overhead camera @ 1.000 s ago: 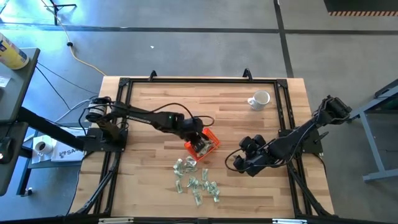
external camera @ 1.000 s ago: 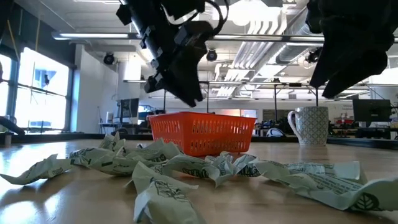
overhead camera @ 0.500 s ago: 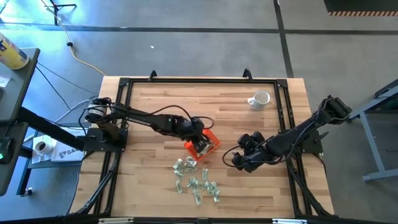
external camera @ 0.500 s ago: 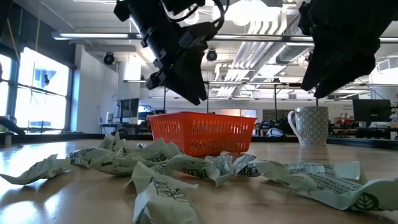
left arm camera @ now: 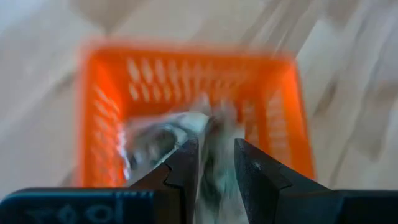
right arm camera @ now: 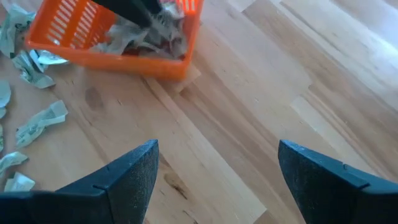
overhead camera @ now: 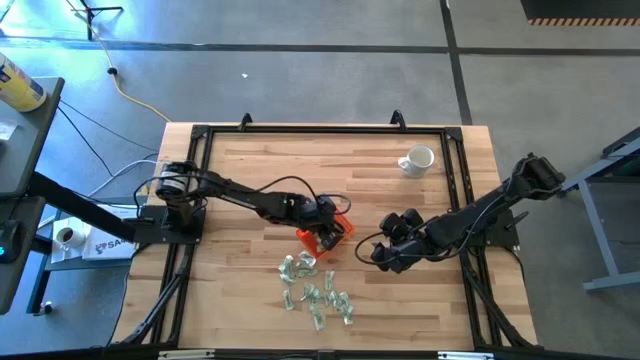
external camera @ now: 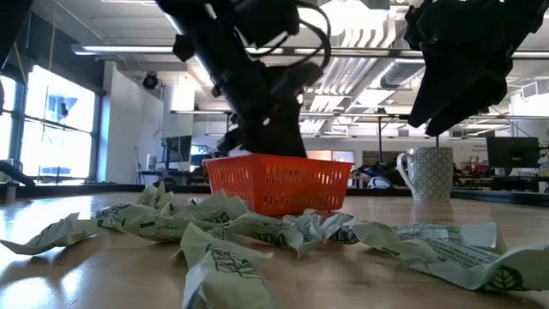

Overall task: Pick and place Stevia / Truvia into bins
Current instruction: Put the stevia packet into the orange bin

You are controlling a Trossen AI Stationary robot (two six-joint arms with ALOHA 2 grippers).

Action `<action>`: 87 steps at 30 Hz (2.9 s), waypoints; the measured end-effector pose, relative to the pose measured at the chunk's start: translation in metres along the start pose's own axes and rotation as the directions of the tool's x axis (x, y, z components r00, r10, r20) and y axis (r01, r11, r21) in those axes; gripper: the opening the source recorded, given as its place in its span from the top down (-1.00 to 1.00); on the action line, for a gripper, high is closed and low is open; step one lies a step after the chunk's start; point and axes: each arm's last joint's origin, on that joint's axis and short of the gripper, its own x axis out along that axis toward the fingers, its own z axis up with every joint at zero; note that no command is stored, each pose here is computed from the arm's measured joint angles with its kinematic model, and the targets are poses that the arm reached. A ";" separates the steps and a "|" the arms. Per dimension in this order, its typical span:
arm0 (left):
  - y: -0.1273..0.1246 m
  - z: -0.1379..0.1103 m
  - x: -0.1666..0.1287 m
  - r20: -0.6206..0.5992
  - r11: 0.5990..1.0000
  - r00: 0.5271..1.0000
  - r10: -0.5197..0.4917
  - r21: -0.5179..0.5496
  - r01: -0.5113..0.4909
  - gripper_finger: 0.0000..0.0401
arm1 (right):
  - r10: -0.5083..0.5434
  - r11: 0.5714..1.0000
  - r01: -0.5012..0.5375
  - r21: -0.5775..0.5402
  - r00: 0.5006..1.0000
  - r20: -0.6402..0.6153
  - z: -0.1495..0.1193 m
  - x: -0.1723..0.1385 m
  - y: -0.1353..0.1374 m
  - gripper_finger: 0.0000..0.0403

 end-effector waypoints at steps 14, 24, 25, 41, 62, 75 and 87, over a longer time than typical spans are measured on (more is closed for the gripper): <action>-0.012 0.008 -0.014 -0.010 0.994 0.995 -0.104 -0.021 0.104 0.31 | -0.018 0.999 0.018 -0.031 1.000 -0.007 -0.001 0.000 -0.002 -0.58; -0.035 -0.013 -0.085 -0.237 0.987 0.965 0.114 0.141 -0.082 0.31 | -0.012 0.996 0.011 -0.093 1.000 -0.017 0.001 0.002 -0.002 -0.58; -0.035 -0.022 -0.089 -0.283 0.981 0.945 0.163 0.146 -0.125 0.31 | -0.008 0.995 0.006 -0.097 1.000 -0.025 0.002 0.003 -0.003 -0.58; -0.065 -0.108 -0.102 -0.297 0.931 0.919 0.259 -0.178 -0.320 0.31 | 0.032 0.984 -0.044 -0.175 0.997 -0.071 0.030 0.021 -0.014 -0.58; -0.051 -0.106 -0.101 -0.281 0.859 0.875 0.393 -0.226 -0.459 -0.50 | 0.039 0.973 -0.057 -0.225 0.996 -0.086 0.033 0.024 -0.016 -0.58; -0.049 -0.115 -0.054 -0.343 0.865 0.848 0.405 -0.157 -0.477 -0.21 | 0.066 0.973 -0.085 -0.214 0.993 -0.095 0.045 0.030 -0.022 -0.58; -0.042 -0.116 -0.047 -0.401 0.886 0.823 0.402 -0.056 -0.460 -0.19 | 0.082 0.980 -0.100 -0.173 0.991 -0.109 0.045 0.030 -0.021 -0.58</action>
